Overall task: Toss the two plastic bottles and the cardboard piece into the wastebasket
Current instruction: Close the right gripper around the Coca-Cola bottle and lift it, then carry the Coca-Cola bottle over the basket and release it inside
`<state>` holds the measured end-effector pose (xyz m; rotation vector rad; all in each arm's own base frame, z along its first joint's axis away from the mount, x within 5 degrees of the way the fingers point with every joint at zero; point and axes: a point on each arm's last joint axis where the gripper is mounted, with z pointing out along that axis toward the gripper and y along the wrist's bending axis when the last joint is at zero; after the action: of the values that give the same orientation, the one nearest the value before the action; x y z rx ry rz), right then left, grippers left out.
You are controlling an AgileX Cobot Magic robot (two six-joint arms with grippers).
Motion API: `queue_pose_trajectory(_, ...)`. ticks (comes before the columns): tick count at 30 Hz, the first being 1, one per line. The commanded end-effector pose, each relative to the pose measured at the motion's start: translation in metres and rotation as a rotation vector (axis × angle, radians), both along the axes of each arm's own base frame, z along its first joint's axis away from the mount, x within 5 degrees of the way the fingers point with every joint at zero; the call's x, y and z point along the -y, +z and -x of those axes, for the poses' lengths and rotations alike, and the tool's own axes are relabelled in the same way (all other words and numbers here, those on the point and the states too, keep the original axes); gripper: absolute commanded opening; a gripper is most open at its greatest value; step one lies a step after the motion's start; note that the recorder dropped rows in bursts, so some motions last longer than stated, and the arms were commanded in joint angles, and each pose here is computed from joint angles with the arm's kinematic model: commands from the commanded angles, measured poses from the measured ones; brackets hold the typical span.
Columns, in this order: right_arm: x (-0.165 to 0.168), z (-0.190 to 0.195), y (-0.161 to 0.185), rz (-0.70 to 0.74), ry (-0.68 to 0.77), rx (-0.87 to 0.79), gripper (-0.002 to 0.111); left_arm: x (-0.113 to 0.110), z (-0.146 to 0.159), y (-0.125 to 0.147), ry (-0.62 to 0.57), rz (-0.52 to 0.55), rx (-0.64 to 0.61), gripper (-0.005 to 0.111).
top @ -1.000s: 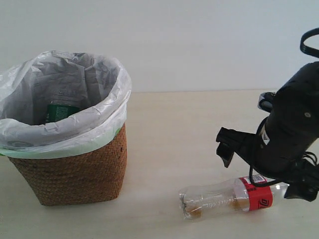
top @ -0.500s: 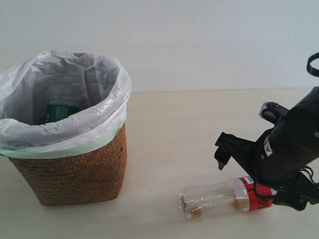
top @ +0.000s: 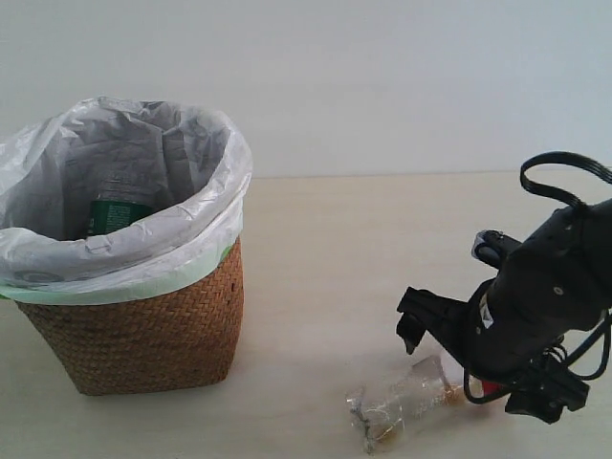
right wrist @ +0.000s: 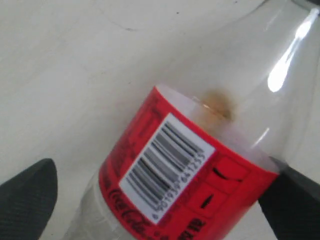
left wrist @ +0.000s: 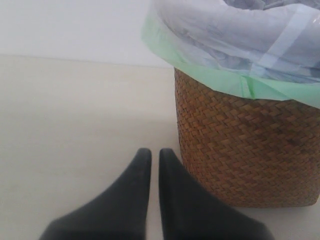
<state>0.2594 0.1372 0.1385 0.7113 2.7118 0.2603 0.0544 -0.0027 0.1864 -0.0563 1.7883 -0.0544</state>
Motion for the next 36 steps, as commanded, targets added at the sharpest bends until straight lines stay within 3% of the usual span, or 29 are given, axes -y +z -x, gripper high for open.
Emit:
queue_pose_trajectory(1,0.000,-0.004,-0.002,-0.017,-0.002,0.021,0.096,0.000,0.000,-0.001,0.006,0.006,0.002,0.006)
queue_pose_trajectory(4,0.000,-0.004,-0.002,-0.012,0.003,0.025,0.081,0.000,0.000,-0.001,0.006,0.006,0.002,0.006)
queue_pose_trajectory(11,0.002,-0.007,0.000,0.047,0.099,0.063,0.004,0.000,0.000,-0.001,0.006,0.006,0.002,0.006)
queue_pose_trajectory(12,0.002,-0.007,0.001,0.053,0.112,0.071,0.000,0.000,0.000,-0.001,0.006,0.006,0.002,0.006)
queue_pose_trajectory(16,0.001,-0.015,0.016,0.107,0.166,0.102,0.000,0.000,0.000,-0.001,0.006,0.006,0.002,0.006)
queue_pose_trajectory(22,0.004,-0.027,0.064,0.243,0.218,0.105,0.000,0.000,0.000,-0.001,0.006,0.006,0.002,0.006)
queue_pose_trajectory(32,0.026,-0.035,0.198,0.511,0.159,0.193,0.000,0.000,0.000,-0.001,0.006,0.006,0.002,0.006)
queue_pose_trajectory(36,0.033,-0.038,0.233,0.604,0.173,0.269,0.000,0.000,0.000,-0.001,0.006,0.006,0.002,0.006)
